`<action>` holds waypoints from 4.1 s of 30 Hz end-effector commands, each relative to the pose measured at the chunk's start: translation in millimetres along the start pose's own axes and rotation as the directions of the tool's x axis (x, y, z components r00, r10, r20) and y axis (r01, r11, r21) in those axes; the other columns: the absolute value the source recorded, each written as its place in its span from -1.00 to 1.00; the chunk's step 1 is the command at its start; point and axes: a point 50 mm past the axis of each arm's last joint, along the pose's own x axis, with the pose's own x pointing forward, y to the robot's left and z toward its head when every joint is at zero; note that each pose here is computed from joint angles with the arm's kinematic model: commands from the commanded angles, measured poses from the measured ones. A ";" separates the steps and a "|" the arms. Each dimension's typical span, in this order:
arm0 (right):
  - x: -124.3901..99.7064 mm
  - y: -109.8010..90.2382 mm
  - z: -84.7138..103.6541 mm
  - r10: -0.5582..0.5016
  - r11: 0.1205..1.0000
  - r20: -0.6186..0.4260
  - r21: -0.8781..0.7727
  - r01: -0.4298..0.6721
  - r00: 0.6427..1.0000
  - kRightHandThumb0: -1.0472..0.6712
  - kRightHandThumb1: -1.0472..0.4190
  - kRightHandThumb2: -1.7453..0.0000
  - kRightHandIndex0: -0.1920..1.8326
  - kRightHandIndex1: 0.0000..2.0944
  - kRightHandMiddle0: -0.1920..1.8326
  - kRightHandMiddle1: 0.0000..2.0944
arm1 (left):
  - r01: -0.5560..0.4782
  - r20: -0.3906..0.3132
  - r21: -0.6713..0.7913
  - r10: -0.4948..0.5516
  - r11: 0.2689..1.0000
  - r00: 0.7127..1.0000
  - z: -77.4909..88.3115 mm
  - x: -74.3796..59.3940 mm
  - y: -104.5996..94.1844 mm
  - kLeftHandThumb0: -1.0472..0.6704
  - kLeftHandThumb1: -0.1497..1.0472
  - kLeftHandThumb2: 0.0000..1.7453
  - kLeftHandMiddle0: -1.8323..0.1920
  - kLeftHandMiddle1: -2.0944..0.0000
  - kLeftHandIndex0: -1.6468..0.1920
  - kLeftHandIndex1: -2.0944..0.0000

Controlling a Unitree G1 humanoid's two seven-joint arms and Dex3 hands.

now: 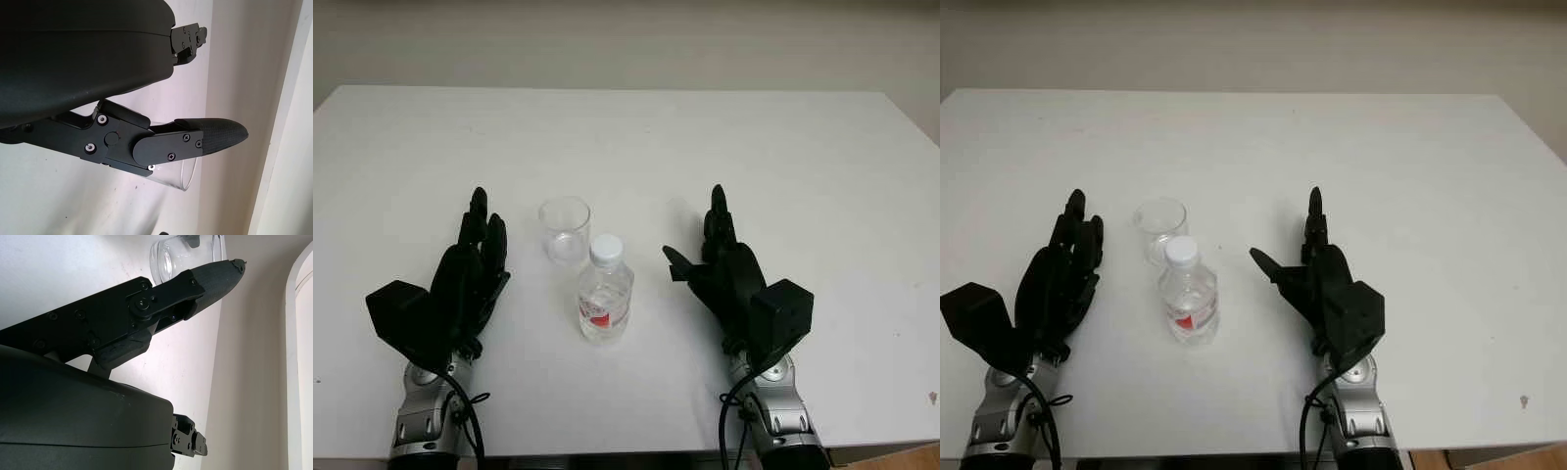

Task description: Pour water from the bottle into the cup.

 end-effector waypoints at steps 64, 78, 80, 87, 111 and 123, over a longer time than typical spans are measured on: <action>-54.0 70.0 11.0 0.310 0.949 0.055 0.047 -0.313 0.949 -0.95 -0.86 0.94 -1.00 -1.00 -1.00 -1.00 | -0.002 0.031 0.015 0.001 1.000 1.000 4.4 4.2 1.7 -0.67 1.00 -0.39 0.97 0.95 0.97 0.95; -41.8 82.3 13.5 0.324 0.941 0.071 0.077 -0.329 0.943 -0.97 -0.85 0.94 -1.00 -1.00 -1.00 -1.00 | 0.003 0.029 0.015 -0.003 1.000 1.000 4.2 6.6 -1.9 -0.67 1.00 -0.38 0.96 0.95 0.97 0.95; -39.8 83.6 15.4 0.334 0.938 0.071 0.070 -0.338 0.940 -0.99 -0.85 0.94 -1.00 -1.00 -1.00 -1.00 | 0.001 0.032 0.006 -0.002 1.000 0.999 3.6 7.1 -3.1 -0.66 1.00 -0.39 0.97 0.95 0.97 0.95; -35.6 85.8 20.1 0.353 0.931 0.092 0.067 -0.359 0.931 -1.00 -0.83 0.94 -1.00 -1.00 -1.00 -1.00 | -0.009 0.041 -0.008 0.009 1.000 0.999 2.4 8.0 -7.3 -0.67 1.00 -0.41 0.96 0.95 0.96 0.95; -36.5 95.0 22.5 0.252 0.964 0.129 0.058 -0.261 0.959 -0.54 -0.79 0.94 -1.00 0.98 -1.00 0.90 | -0.020 0.028 -0.031 0.021 0.999 0.999 -3.5 1.4 -10.4 -0.67 1.00 -0.40 0.98 0.95 0.98 0.95; -37.8 94.9 21.9 0.284 0.957 0.108 0.033 -0.289 0.953 -0.49 -0.81 0.93 -0.29 1.00 -0.55 1.00 | -0.023 0.026 -0.028 0.024 0.999 0.999 -2.8 0.6 -10.6 -0.67 1.00 -0.40 0.99 0.95 0.99 0.95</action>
